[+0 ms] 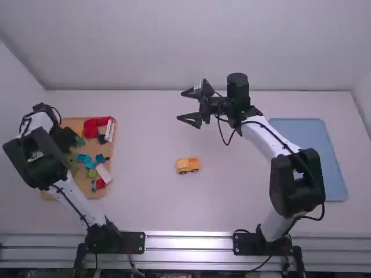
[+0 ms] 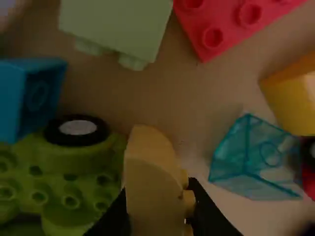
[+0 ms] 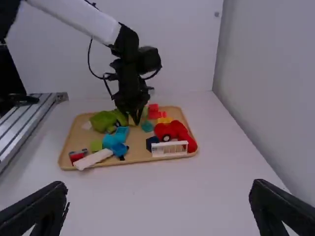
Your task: Assemble lego blocks to make yellow taxi
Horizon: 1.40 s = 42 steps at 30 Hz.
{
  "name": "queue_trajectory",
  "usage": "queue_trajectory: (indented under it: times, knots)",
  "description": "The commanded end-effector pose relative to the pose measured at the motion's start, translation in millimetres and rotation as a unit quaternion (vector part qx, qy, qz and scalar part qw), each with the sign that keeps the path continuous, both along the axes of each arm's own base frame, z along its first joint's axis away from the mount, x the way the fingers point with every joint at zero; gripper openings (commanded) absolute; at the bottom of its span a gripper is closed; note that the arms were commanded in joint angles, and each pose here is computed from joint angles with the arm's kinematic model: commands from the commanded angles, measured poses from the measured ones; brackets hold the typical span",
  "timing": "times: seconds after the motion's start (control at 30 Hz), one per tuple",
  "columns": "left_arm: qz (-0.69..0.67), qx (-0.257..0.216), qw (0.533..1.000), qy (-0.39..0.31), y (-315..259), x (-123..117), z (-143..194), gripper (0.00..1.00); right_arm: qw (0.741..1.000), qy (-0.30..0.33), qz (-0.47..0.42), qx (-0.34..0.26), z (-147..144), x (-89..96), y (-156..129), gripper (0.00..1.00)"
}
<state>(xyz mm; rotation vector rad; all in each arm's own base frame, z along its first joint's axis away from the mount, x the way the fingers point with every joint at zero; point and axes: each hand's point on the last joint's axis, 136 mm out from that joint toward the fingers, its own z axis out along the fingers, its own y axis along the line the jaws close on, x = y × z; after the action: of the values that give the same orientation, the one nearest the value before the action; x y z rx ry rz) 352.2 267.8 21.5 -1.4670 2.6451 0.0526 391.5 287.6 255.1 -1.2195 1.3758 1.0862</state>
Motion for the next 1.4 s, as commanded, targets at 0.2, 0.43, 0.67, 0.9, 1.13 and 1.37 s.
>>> queue_trajectory:
  times: [0.2, 0.43, 0.67, 0.9, 1.13, 1.37]
  knots:
    - [-0.142, 0.098, 0.962, -0.213, -70, 30, 150, 0.02, 0.988, 0.085, -0.131, -0.019, -9, 37.6, 3, 0.99]
    - [-0.417, 0.21, 0.791, -0.396, -220, 40, 203, 0.02, 0.987, 0.111, -0.119, -0.01, -7, 32.1, 6, 0.99]
    - [-0.525, 0.222, 0.651, -0.501, -334, -2, 202, 0.02, 0.987, 0.141, -0.08, -0.014, -16, 15.1, 9, 0.99]
    - [-0.593, 0.18, 0.565, -0.544, -390, -14, 180, 0.02, 0.987, 0.16, -0.033, -0.007, -39, -13.7, 19, 0.99]
    - [-0.607, 0.162, 0.534, -0.566, -424, 0, 177, 0.02, 0.983, 0.168, -0.061, 0.04, -46, -20.3, 28, 1.0]
    - [-0.602, 0.139, 0.539, -0.573, -448, 19, 173, 0.02, 0.974, 0.194, -0.092, 0.067, -52, -19.4, 24, 0.93]
